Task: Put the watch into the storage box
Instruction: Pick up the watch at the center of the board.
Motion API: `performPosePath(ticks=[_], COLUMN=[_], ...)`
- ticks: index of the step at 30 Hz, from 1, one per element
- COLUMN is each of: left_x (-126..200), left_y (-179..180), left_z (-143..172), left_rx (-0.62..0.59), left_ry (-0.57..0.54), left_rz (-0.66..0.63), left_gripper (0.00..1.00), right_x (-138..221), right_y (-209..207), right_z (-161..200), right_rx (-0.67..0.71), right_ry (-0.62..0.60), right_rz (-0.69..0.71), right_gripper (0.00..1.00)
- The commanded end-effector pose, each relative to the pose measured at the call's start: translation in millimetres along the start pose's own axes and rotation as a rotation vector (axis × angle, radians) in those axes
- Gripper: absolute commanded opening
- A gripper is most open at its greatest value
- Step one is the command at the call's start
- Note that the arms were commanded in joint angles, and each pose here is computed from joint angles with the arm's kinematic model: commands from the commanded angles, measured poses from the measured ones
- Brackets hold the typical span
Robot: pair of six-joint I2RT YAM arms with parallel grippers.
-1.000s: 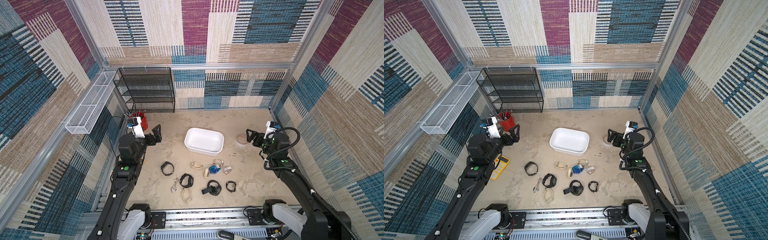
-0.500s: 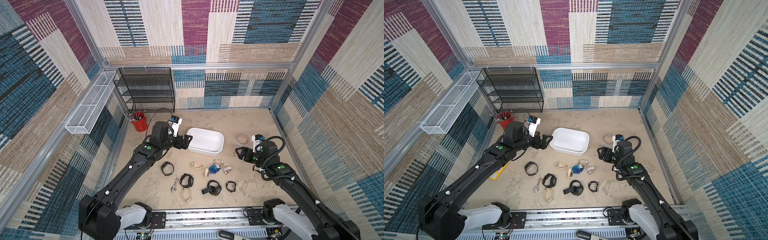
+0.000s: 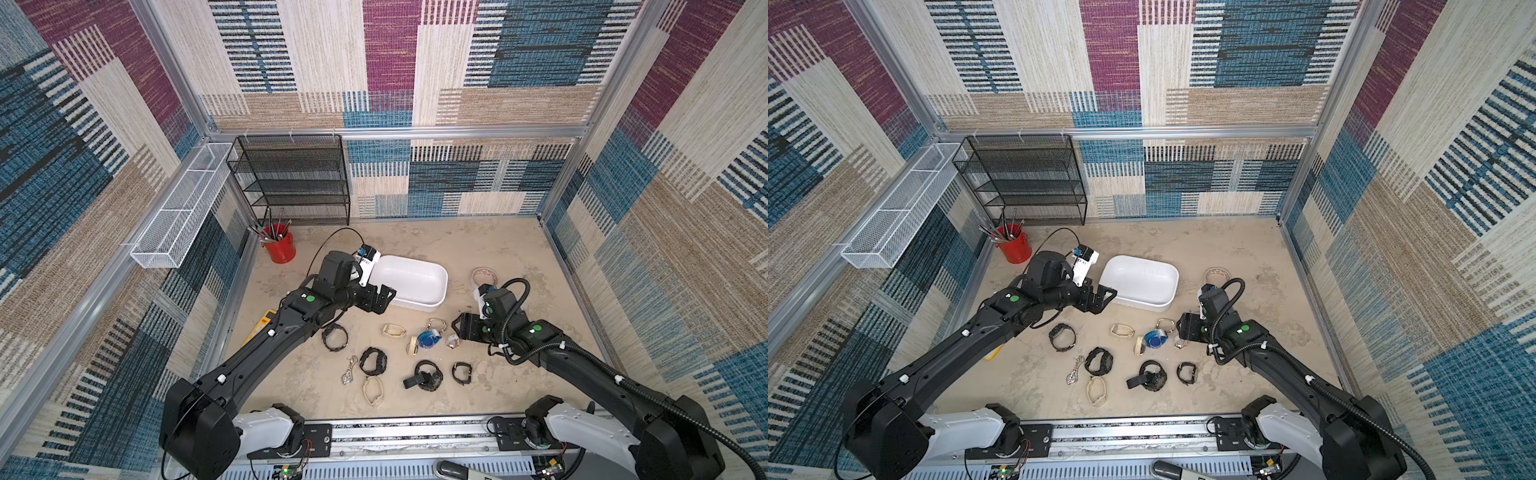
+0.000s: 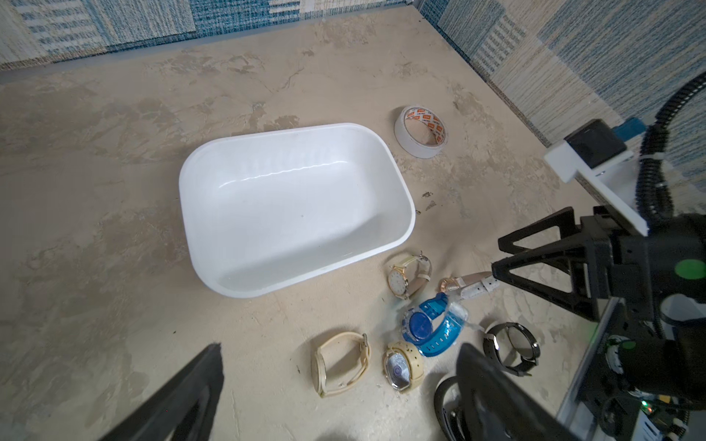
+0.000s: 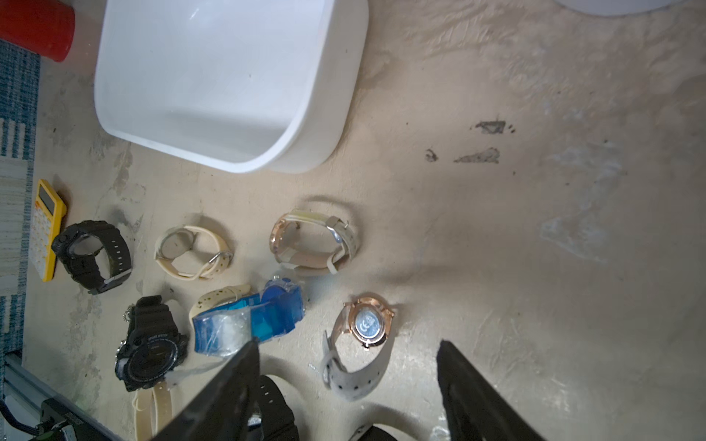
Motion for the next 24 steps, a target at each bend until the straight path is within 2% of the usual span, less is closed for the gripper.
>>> performPosePath(ticks=[1, 7, 13, 15, 18, 24], left_x=[-2.8, -7.7, -10.6, -11.6, -12.8, -12.7], left_y=[-5.7, -9.4, -10.5, -10.1, -9.6, -8.2], left_z=[3.6, 6.5, 7.2, 8.9, 8.6, 8.9], left_rx=[-0.022, -0.023, -0.024, -0.025, -0.028, -0.032], left_ry=[0.035, 0.061, 0.072, 0.078, 0.081, 0.096], left_rz=[0.039, 0.054, 0.055, 0.053, 0.044, 0.027], left_gripper=[0.96, 0.96, 0.96, 0.96, 0.96, 0.96], right_x=[-2.6, -15.6, -22.9, -24.7, -26.4, -25.4], right_y=[0.1, 2.1, 6.4, 7.2, 8.1, 10.0], right_z=[-0.5, 4.3, 4.6, 4.6, 5.5, 4.2], right_rx=[-0.004, 0.025, 0.055, 0.057, 0.07, 0.077], right_ry=[-0.003, 0.026, 0.036, 0.036, 0.045, 0.032], right_rz=[0.048, 0.088, 0.112, 0.107, 0.116, 0.111], right_gripper=[0.74, 0.67, 0.53, 0.46, 0.41, 0.26])
Point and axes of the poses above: each gripper's point midway between its finger pads, its own x axis back along the fingers, its own y axis along the line the jaws close on, z = x × y, the point moved 7 cm from there along x, back along the fingers, and after that the axes turned 8 degrees about x, right-handed, at the moved point
